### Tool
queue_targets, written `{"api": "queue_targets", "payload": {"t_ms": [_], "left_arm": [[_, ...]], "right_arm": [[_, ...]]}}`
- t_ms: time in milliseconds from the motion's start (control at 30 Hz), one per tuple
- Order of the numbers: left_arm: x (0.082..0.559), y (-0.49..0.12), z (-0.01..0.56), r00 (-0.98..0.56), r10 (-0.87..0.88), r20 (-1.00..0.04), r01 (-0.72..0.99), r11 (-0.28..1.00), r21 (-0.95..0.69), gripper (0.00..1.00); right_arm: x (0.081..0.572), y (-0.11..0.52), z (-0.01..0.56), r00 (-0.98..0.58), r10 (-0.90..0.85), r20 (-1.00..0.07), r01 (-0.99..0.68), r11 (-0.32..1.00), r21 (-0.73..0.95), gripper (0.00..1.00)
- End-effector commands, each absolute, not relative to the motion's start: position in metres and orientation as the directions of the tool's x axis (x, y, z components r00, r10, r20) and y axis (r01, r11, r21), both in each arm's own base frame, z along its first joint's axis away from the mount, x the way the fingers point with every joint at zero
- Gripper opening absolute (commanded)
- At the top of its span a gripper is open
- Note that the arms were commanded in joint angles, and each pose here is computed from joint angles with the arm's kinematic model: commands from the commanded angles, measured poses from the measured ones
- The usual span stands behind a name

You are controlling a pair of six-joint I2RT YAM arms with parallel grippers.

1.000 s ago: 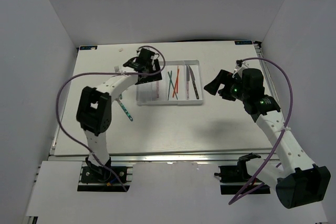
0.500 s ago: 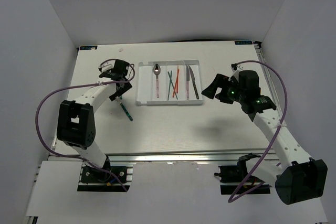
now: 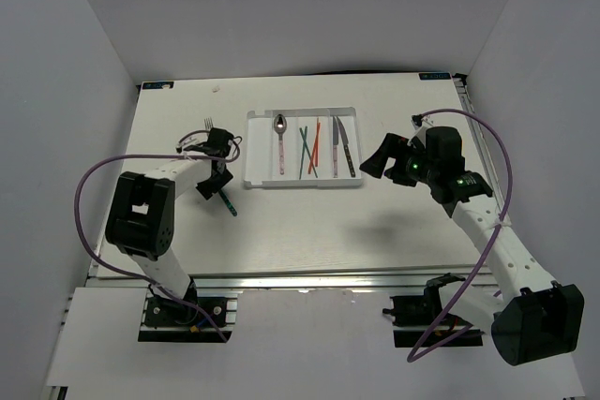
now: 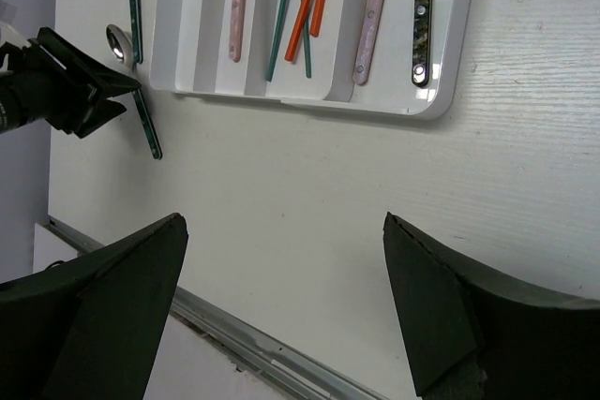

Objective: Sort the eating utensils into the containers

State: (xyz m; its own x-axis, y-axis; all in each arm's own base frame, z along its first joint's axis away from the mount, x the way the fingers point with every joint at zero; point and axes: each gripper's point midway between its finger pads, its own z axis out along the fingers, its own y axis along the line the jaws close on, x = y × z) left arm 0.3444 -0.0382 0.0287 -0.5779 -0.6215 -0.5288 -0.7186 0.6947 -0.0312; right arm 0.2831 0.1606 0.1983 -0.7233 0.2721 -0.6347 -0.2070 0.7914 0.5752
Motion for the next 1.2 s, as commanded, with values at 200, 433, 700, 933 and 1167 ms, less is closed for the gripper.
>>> {"api": "queue_targets", "payload": {"t_ms": [200,433,700,933,1167], "left_arm": [[0.321,-0.035,0.002,-0.596,-0.633,-0.495,-0.721,0.692,-0.017,0.33],[0.301,-0.020,0.013,-0.585,-0.629,-0.512,-0.713,0.700,-0.046,0.00],[0.359,-0.049,0.118,-0.556,-0.461,-0.692,-0.438,0.870,-0.227,0.00],[0.418,-0.144,0.148,-0.675,-0.177,-0.717,-0.126,0.984,-0.124,0.00],[0.467,-0.202,0.138,-0.717,-0.137,-0.684,-0.030,0.986,-0.166,0.00]], "right_arm": [[0.285,0.164,0.212,-0.690,0.266,-0.674,-0.263,0.775,0.575,0.89],[0.284,0.162,0.219,-0.674,0.268,-0.688,-0.272,0.776,0.569,0.89],[0.287,0.163,0.212,-0.684,0.272,-0.676,-0.255,0.780,0.572,0.89],[0.289,0.159,0.211,-0.685,0.269,-0.677,-0.242,0.792,0.560,0.89],[0.287,0.152,0.211,-0.682,0.241,-0.690,-0.238,0.819,0.522,0.89]]}}
